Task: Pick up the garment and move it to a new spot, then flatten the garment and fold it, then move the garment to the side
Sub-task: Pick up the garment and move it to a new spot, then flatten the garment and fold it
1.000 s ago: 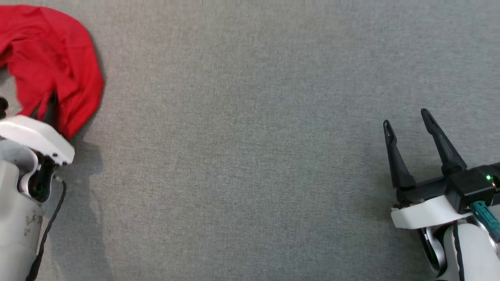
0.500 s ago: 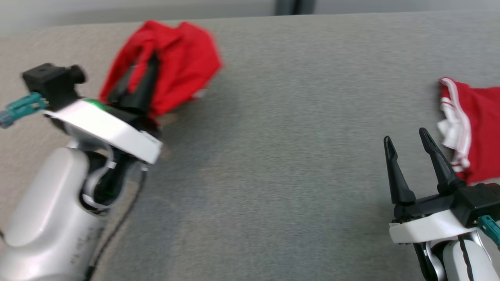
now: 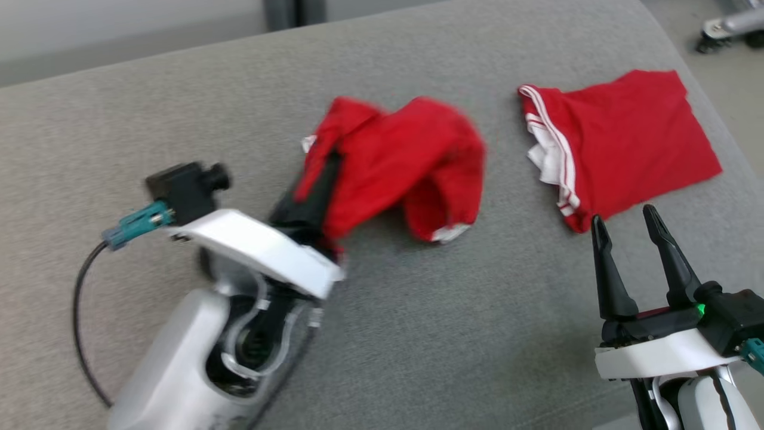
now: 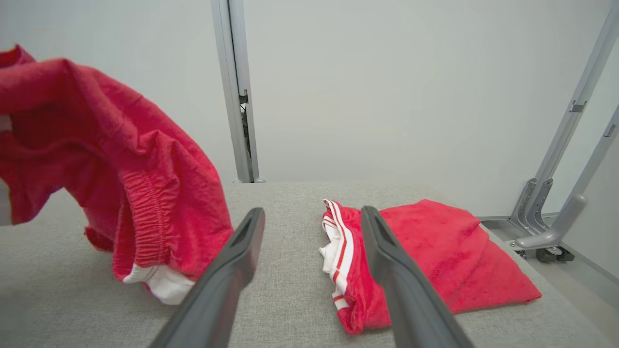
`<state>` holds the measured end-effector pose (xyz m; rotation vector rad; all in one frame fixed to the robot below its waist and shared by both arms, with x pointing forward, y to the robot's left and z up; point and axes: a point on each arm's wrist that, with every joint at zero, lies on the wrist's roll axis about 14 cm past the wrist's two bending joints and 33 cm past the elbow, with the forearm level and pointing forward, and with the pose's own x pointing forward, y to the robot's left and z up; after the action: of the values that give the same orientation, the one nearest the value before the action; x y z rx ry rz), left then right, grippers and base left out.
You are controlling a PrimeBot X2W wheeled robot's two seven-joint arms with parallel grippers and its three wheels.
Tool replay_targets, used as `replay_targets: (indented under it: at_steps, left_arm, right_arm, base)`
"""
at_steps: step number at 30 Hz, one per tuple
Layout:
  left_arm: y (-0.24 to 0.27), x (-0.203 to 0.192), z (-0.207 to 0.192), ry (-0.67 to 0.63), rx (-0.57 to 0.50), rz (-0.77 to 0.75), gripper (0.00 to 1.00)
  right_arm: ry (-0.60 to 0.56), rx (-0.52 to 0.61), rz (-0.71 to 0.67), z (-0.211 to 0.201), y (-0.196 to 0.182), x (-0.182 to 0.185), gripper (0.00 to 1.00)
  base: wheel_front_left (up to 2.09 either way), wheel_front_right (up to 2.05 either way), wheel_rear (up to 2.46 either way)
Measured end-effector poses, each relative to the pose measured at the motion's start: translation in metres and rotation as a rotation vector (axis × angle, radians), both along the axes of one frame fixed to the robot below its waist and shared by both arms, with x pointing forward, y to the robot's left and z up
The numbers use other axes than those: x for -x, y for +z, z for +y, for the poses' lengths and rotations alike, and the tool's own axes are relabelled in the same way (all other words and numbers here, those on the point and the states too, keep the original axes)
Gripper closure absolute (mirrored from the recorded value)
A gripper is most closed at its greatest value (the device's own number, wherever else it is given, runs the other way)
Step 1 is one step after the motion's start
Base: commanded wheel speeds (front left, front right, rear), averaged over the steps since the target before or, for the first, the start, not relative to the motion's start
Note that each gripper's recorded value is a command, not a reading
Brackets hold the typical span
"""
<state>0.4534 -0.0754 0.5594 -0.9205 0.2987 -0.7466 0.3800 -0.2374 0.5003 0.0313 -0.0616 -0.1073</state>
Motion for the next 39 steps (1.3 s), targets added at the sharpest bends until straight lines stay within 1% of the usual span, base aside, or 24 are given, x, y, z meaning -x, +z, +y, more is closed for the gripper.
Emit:
replay_targets:
  at_steps: [3,5,6,7,8,11,12,13,15,17,18,20,21,23,25,28,33,39]
  left_arm:
    - [-0.072,-0.021,0.023,0.101,-0.151,0.153,1.00]
    - [-0.116,-0.028,0.041,0.156,-0.230,0.246,1.00]
    - [-0.134,-0.029,0.049,0.178,-0.264,0.282,0.81]
    - [-0.148,-0.028,0.053,0.174,-0.300,0.297,0.56]
    - [-0.156,-0.029,0.060,0.195,-0.318,0.300,0.00]
    - [-0.159,-0.033,0.073,0.233,-0.348,0.251,0.00]
    - [-0.153,-0.035,0.076,0.243,-0.357,0.195,0.00]
    - [-0.145,-0.036,0.082,0.259,-0.390,0.102,0.00]
    - [-0.130,-0.038,0.100,0.298,-0.498,-0.066,0.00]
    - [-0.124,-0.030,0.120,0.353,-0.541,-0.106,0.00]
    - [-0.122,-0.021,0.128,0.360,-0.573,-0.131,0.00]
    - [-0.107,-0.010,0.154,0.457,-0.602,-0.170,0.00]
    - [-0.101,-0.003,0.170,0.497,-0.634,-0.199,0.00]
    - [-0.094,0.016,0.199,0.579,-0.677,-0.210,0.00]
    - [-0.102,0.043,0.223,0.613,-0.764,-0.203,0.00]
    - [-0.099,0.074,0.251,0.672,-0.831,-0.211,0.00]
    - [-0.098,0.126,0.284,0.765,-0.851,-0.175,0.00]
    - [-0.083,0.154,0.307,0.859,-0.843,-0.197,0.00]
  right_arm:
    - [-0.031,-0.005,0.021,-0.009,-0.006,0.006,0.00]
    - [-0.039,-0.007,0.034,-0.011,-0.010,0.008,0.00]
    - [-0.042,-0.006,0.040,-0.012,-0.011,0.008,0.00]
    - [-0.042,-0.006,0.043,-0.012,-0.012,0.009,0.00]
    - [-0.041,-0.006,0.045,-0.011,-0.012,0.009,0.00]
    - [-0.038,-0.001,0.034,-0.011,-0.010,0.006,0.00]
    - [-0.034,0.005,0.029,-0.010,-0.008,0.005,0.00]
    - [-0.034,0.014,0.023,-0.011,-0.006,0.005,0.00]
    - [-0.038,0.026,0.010,-0.012,-0.001,0.006,0.00]
    - [-0.042,0.047,0.006,-0.014,0.002,0.011,0.00]
    - [-0.043,0.058,0.004,-0.014,0.003,0.013,0.00]
    - [-0.041,0.082,0.001,-0.014,0.005,0.016,0.00]
    - [-0.037,0.097,-0.001,-0.013,0.006,0.016,0.00]
    - [-0.023,0.118,-0.002,-0.010,0.007,0.017,0.00]
    - [-0.010,0.129,-0.006,-0.005,0.008,0.019,0.00]
    - [0.000,0.129,0.002,-0.003,0.006,0.025,0.00]
    - [0.028,0.098,0.013,0.006,-0.001,0.034,0.00]
    - [0.086,0.063,-0.008,0.025,0.003,0.030,0.00]
  base:
    - [0.00,0.00,0.00]
    - [0.00,0.00,0.00]
    - [0.00,0.00,0.00]
    - [0.00,0.00,0.00]
    - [0.00,0.00,0.00]
    - [0.00,0.00,0.00]
    - [0.00,0.00,0.00]
    - [0.00,0.00,0.00]
    - [0.00,0.00,0.00]
    - [0.00,0.00,0.00]
    - [0.00,0.00,0.00]
    - [0.00,0.00,0.00]
    - [0.00,0.00,0.00]
    - [0.00,0.00,0.00]
    - [0.00,0.00,0.00]
    - [0.00,0.00,0.00]
    - [0.00,0.00,0.00]
    - [0.00,0.00,0.00]
